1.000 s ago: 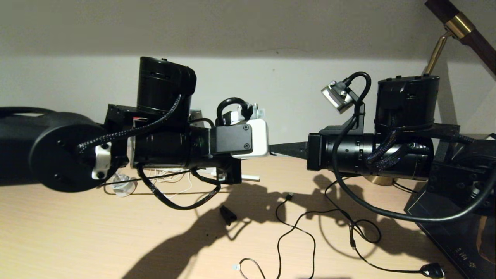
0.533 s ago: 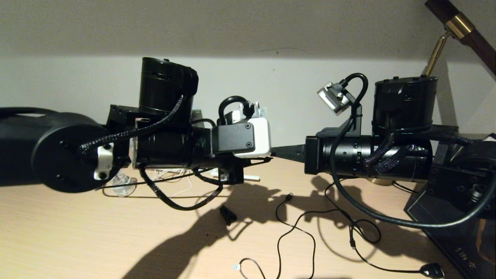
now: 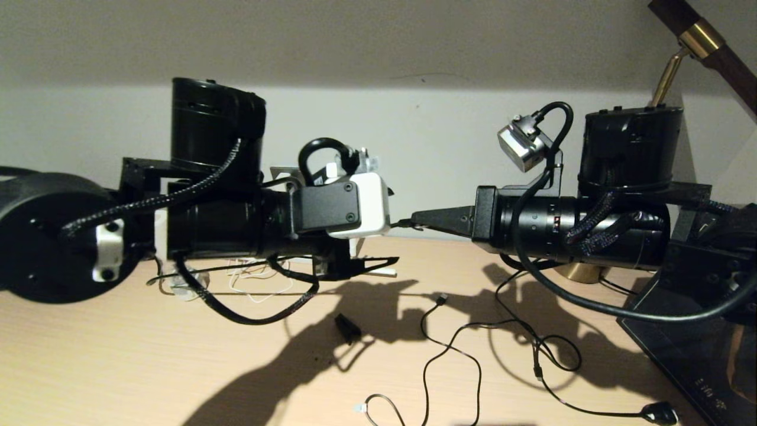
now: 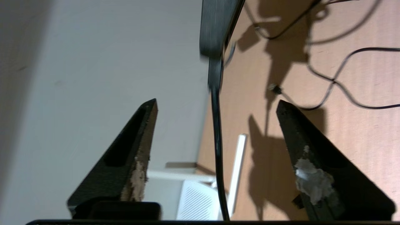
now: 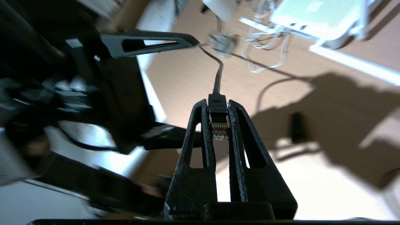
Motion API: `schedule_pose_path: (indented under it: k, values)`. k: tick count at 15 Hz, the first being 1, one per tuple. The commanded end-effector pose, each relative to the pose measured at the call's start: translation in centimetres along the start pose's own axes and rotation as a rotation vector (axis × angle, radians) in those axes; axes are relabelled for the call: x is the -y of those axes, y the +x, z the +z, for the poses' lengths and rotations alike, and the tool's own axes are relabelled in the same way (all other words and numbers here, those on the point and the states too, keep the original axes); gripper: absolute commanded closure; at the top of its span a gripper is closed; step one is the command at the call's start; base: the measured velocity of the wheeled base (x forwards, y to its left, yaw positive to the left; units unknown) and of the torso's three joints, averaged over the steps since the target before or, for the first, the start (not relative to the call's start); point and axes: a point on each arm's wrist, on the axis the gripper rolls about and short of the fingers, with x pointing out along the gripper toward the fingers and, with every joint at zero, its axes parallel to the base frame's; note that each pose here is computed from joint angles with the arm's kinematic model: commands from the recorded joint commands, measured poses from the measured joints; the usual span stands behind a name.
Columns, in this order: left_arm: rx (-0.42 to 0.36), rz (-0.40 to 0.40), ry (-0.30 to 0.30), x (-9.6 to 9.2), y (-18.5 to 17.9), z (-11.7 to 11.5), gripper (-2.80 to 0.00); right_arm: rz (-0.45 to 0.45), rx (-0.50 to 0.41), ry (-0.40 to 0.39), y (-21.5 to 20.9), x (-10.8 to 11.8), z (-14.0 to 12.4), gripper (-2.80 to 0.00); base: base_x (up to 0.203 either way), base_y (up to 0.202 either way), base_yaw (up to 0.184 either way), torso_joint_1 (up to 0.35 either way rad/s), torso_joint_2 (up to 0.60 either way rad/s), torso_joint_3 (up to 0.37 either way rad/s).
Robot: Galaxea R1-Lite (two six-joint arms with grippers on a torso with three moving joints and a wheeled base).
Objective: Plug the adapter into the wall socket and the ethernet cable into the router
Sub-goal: Hand it to the other hand
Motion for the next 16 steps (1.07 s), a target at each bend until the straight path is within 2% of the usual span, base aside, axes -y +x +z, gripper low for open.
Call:
schedule_pose_path:
  k: [1, 3, 4, 7, 9, 11, 13, 16]
  values:
    - [0.030, 0.071, 0.020, -0.5, -1.7, -0.6, -2.80, 0.022, 0.044, 0.179, -0.5, -0.6, 1.5, 0.00, 0.000, 0.000, 0.000, 0.000, 0.00, 0.000]
    - [0.154, 0.132, 0.064, -0.8, -1.6, -0.8, -2.80, 0.075, 0.047, 0.356, -0.9, -0.9, 3.1, 0.00, 0.000, 0.000, 0.000, 0.000, 0.00, 0.000]
    - [0.205, 0.149, 0.085, -0.6, -1.3, -1.0, -2.80, 0.127, 0.007, 0.424, -1.1, -0.9, 3.9, 0.00, 0.000, 0.000, 0.000, 0.000, 0.00, 0.000]
    - [0.290, 0.214, 0.137, -0.6, 0.0, -1.4, -2.80, 0.189, -0.065, 0.636, -1.1, 0.4, 5.5, 0.00, 0.000, 0.000, 0.000, 0.000, 0.00, 0.000]
    - [0.359, 0.196, 0.161, -0.4, 1.0, -1.7, -2.80, 0.210, -0.107, 0.696, -1.4, 1.2, 6.0, 0.00, 0.000, 0.000, 0.000, 0.000, 0.00, 0.000]
    - [0.421, 0.218, 0.198, -0.3, 2.2, -1.9, -2.80, 0.218, -0.133, 0.768, -1.9, 1.9, 6.4, 0.00, 0.000, 0.000, 0.000, 0.000, 0.00, 0.000]
    - [0.465, 0.252, 0.226, -0.2, 3.1, -1.8, -2.80, 0.213, -0.137, 0.791, -2.3, 2.7, 6.6, 0.00, 0.000, 0.000, 0.000, 0.000, 0.00, 0.000]
    - [0.503, 0.262, 0.229, -0.2, 3.5, -0.8, -2.80, 0.210, -0.139, 0.796, -2.2, 2.9, 6.6, 0.00, 0.000, 0.000, 0.000, 0.000, 0.00, 0.000]
